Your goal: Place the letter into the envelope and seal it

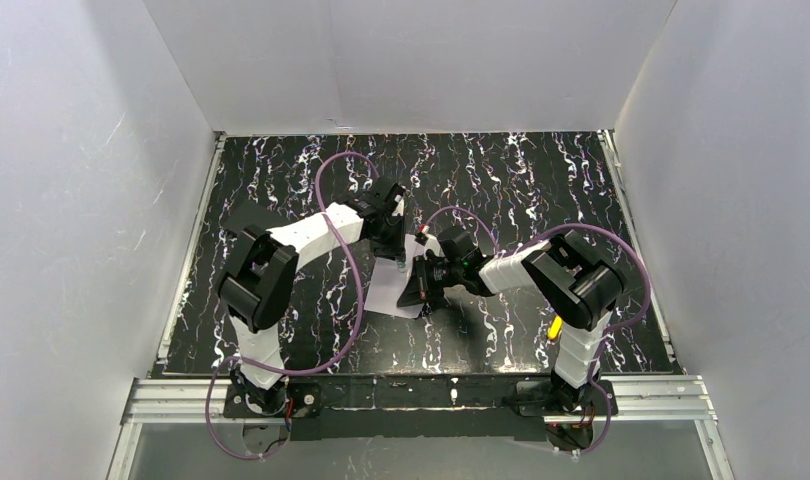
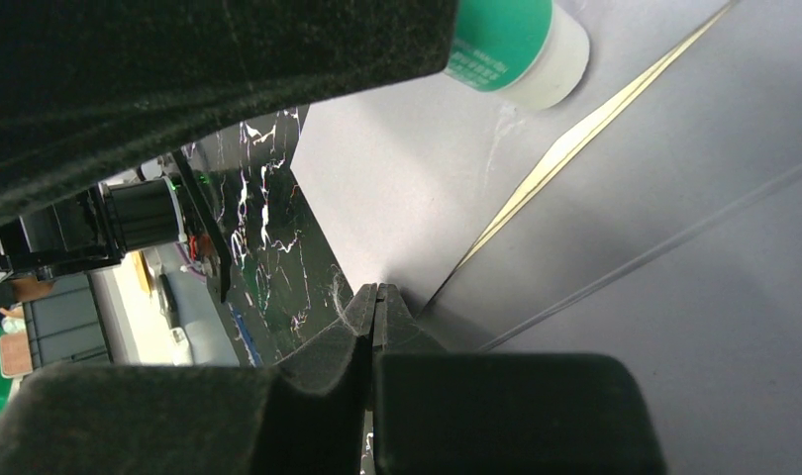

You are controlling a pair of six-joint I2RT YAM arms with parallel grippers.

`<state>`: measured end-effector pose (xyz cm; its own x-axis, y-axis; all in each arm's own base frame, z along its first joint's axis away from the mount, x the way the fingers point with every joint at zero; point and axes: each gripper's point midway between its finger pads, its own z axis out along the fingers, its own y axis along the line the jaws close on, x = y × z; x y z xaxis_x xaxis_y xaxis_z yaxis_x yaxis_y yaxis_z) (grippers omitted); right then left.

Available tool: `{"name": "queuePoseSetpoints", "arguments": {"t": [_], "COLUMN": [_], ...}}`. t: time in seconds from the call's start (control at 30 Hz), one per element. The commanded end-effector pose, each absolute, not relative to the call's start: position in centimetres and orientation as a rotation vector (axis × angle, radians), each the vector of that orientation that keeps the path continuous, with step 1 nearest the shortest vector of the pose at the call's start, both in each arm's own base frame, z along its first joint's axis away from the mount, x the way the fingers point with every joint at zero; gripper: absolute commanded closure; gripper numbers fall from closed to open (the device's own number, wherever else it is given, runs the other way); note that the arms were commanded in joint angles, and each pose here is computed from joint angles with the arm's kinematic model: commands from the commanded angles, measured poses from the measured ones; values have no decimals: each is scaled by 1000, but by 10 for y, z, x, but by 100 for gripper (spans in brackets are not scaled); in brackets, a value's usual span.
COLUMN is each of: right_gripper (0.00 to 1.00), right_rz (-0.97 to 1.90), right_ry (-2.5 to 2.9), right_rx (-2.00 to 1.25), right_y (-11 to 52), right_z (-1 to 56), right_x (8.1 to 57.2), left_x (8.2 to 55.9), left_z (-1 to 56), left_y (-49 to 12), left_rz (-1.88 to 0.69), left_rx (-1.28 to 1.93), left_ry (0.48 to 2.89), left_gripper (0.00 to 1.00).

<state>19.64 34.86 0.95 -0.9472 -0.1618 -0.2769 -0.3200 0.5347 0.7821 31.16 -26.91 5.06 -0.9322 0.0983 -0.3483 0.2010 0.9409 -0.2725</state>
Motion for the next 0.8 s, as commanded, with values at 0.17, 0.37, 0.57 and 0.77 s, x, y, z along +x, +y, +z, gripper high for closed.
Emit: {"name": "queuePoseSetpoints", "arguments": {"t": [0.17,0.37,0.57,0.77], "right_gripper": [92,92,92,92], "right_rz": [675,676,673,674], "right_ry": [2992,2998,2994,2993], "right_rx": [-310,-305,-300,-296], "right_y": [250,250,249,249], "right_z": [-105,-106,-105,-105], "right_x": [165,164,165,165], "left_x": [242,229,207,229], "left_z": [15,14,13,33], "left_y": [-235,-236,-233,-235], "left_rz": [-337,-367,-403,-374], "left_rx": [333,348,360,354], "left_ry": [3024,3046,3084,2998], "left_gripper": [100,100,100,100]}}
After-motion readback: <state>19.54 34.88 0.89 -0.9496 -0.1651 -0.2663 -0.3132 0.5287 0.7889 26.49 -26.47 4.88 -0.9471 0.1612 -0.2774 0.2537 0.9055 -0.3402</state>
